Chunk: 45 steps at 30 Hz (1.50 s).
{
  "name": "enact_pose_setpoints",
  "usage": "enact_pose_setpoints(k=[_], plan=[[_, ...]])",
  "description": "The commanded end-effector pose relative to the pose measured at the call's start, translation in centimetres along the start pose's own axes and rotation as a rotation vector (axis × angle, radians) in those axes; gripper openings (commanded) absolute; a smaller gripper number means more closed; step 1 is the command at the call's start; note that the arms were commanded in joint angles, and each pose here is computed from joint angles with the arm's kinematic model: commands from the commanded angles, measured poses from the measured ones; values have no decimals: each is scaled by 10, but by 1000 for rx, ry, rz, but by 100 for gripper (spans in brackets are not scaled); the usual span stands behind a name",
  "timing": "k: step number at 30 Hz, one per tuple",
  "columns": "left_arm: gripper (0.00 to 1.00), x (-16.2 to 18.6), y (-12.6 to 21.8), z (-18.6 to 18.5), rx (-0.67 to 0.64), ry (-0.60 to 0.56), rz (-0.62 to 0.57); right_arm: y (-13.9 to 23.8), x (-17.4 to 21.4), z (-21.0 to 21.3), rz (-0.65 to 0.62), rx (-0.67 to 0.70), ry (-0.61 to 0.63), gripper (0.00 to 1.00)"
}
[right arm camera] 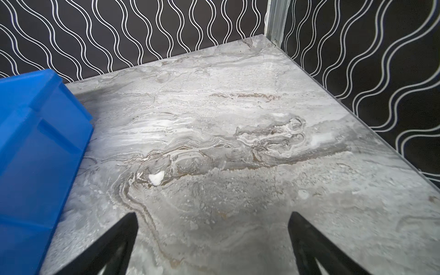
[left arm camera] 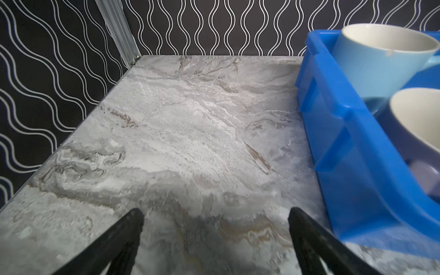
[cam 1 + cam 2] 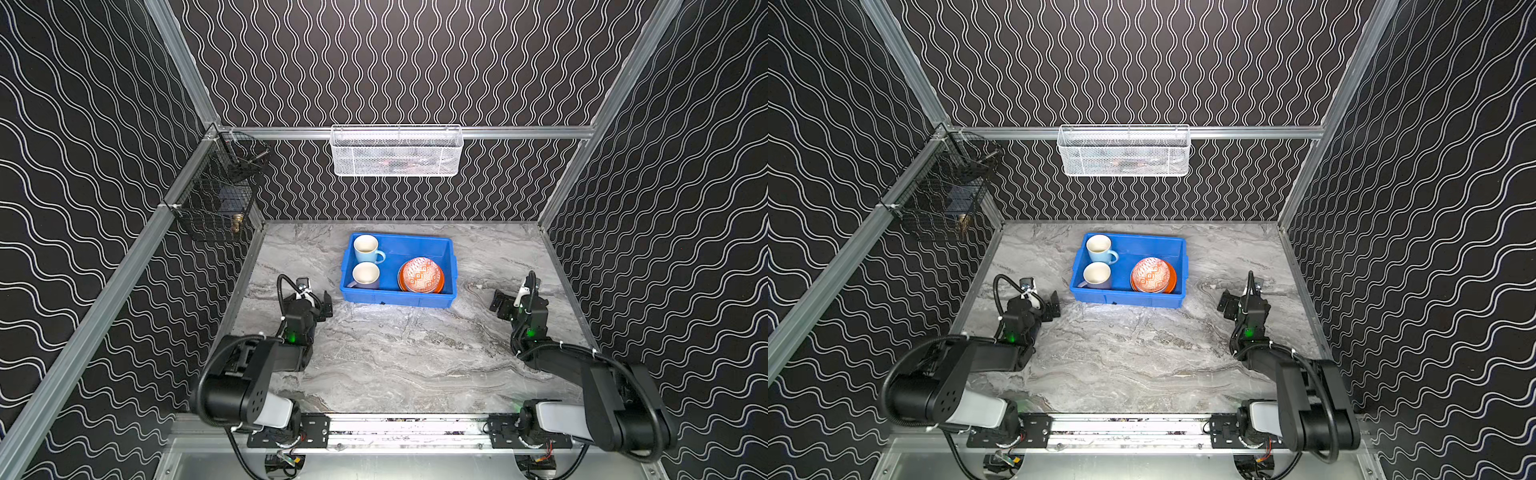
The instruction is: Place the mixed dishes into the plastic bin
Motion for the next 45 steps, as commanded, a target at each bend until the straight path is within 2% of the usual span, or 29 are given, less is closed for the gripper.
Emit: enact_pose_setpoints(k=[1, 4, 8, 10, 13, 14, 16, 18, 24, 27, 29, 30, 33, 37, 41, 45], plan=[[98, -11, -6, -7, 72, 20, -105, -7, -31, 2, -139, -13, 61, 99], [98, -4, -9, -16, 150, -21, -74, -6, -33, -1, -188, -5, 93, 99], [98, -5, -9, -17, 157, -21, -76, 3, -30, -10, -249, 43, 60, 99], [99, -5, -10, -16, 166, -19, -73, 7, -33, -10, -256, 34, 55, 99], [99, -5, -10, -16, 170, -18, -71, 12, -25, -4, -176, -43, -16, 99], [99, -4, -10, -16, 170, -18, -70, 18, -24, 1, -202, -96, 4, 99], [99, -5, -11, -16, 171, -18, -70, 24, -25, -2, -252, -72, 4, 99], [99, -4, -11, -16, 169, -20, -70, 19, -27, -13, -244, 22, -13, 99], [99, -5, -10, -16, 170, -18, -70, 11, -28, -11, -252, -18, 48, 99], [99, -4, -10, -16, 170, -18, -69, 5, -21, -14, -254, 22, 38, 99], [99, -4, -10, -16, 169, -19, -65, -7, -16, -4, -223, -49, 93, 99], [99, -3, -10, -16, 169, -19, -62, -11, -17, -2, -251, -56, 98, 99], [99, -4, -10, -16, 169, -19, -64, -14, -16, -8, -210, -42, 66, 99], [99, -3, -11, -16, 166, -21, -58, -14, -16, -9, -226, -40, 67, 99], [99, -3, -11, -19, 135, -44, -67, -12, -17, -10, -247, -29, 72, 100], [99, -6, -5, -9, -1, -7, -122, -11, -17, -9, -243, -31, 76, 100]])
Point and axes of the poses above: each gripper's point midway between its finger pads, its own y axis back along the fingers, its own z axis along the line the jaws close on, x = y × z, the point moved 6 cm from there along y, back along the fingers, and after that the axes turned 13 degrees about y, right-handed, at the moved point
